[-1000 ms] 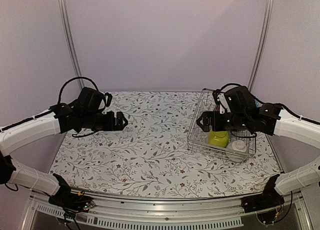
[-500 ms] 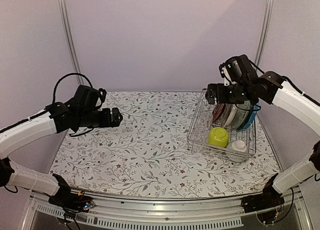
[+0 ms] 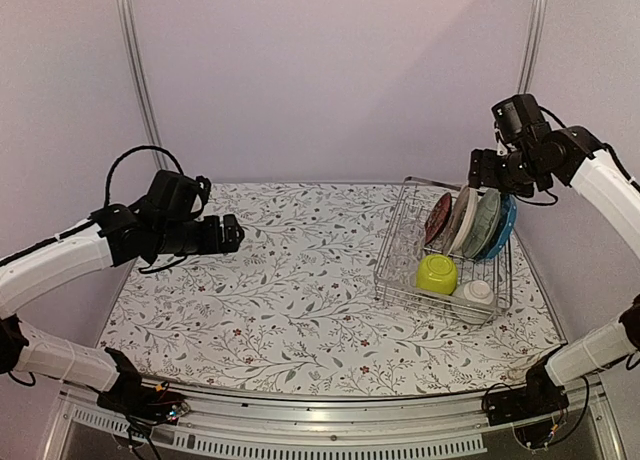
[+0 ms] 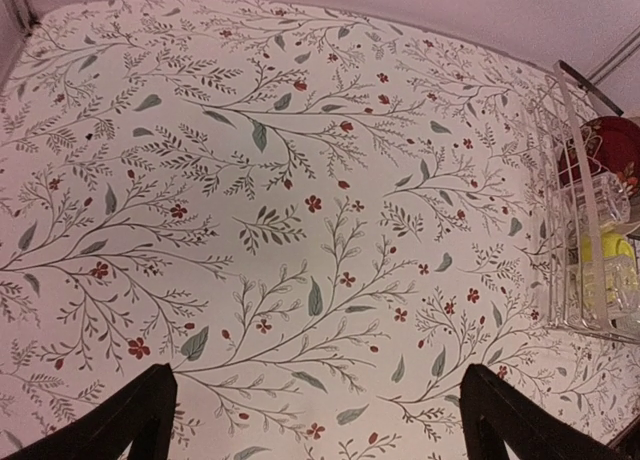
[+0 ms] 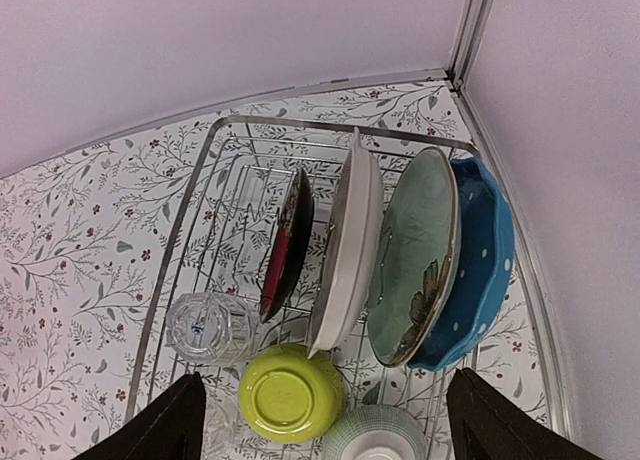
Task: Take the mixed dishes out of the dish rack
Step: Grab the plate from the dish rack.
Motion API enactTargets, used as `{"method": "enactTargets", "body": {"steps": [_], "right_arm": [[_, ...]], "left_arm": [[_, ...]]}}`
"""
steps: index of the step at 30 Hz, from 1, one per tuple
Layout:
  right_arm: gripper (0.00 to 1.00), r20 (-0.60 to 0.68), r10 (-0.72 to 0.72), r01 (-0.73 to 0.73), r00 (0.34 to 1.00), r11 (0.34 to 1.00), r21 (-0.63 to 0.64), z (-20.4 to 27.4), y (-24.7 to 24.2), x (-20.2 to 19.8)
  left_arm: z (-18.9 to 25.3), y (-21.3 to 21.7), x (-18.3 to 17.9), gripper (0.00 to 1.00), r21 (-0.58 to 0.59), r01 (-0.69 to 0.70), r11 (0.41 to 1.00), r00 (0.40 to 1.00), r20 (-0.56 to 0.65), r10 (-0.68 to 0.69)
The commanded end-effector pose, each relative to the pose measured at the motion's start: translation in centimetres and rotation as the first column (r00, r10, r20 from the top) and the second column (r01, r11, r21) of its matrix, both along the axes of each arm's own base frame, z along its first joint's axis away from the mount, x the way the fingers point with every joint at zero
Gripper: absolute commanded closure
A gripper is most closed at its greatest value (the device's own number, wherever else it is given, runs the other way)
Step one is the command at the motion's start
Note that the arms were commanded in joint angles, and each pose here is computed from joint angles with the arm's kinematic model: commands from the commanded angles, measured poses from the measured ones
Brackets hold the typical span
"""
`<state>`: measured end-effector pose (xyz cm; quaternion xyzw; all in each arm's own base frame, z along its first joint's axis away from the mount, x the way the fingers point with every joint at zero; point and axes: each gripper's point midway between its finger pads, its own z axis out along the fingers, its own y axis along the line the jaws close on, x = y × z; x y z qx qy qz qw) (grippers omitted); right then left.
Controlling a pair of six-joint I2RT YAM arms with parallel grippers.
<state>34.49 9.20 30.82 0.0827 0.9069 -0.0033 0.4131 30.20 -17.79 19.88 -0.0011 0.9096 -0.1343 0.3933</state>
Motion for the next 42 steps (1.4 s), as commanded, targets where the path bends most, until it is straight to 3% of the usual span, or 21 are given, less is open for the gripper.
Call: {"method": "enactTargets", "body": {"steps": [1, 6, 14, 19, 33, 42], "right_arm": [[0.19, -0.082, 0.047, -0.043, 0.996, 0.998, 0.047, -1.6, 2.8, 2.5], [0.30, -0.127, 0.098, -0.082, 0.987, 0.989, 0.126, -2.8, 6.0, 5.2], [0.48, -0.166, 0.016, -0.003, 0.986, 0.997, 0.082, -5.9, 6.1, 7.8], [0.50, -0.179, -0.023, 0.036, 0.984, 0.997, 0.065, -7.0, 5.8, 8.5], [0.54, -0.148, -0.220, 0.225, 0.964, 0.974, 0.018, -3.3, -6.6, 4.7], [0.55, -0.197, -0.313, 0.320, 0.929, 0.947, 0.004, -5.5, -11.8, 2.4]], "left_arm": [[0.4, -0.4, 0.3, 0.00, -0.013, -0.016, 1.000, 1.000, 0.001, 0.016], [0.3, -0.2, 0.5, 0.00, -0.008, -0.037, 0.999, 0.999, -0.003, 0.037], [0.2, 0.6, 0.5, 0.01, 0.014, -0.069, 0.998, 0.998, -0.001, 0.069], [0.0, 0.7, 0.6, 0.01, 0.025, -0.080, 0.996, 0.997, -0.005, 0.080], [-0.5, 0.7, 1.1, 0.00, 0.031, -0.080, 0.996, 0.997, -0.009, 0.080], [-0.4, 0.7, 1.3, 0.00, 0.027, -0.076, 0.997, 0.997, -0.010, 0.076]]}}
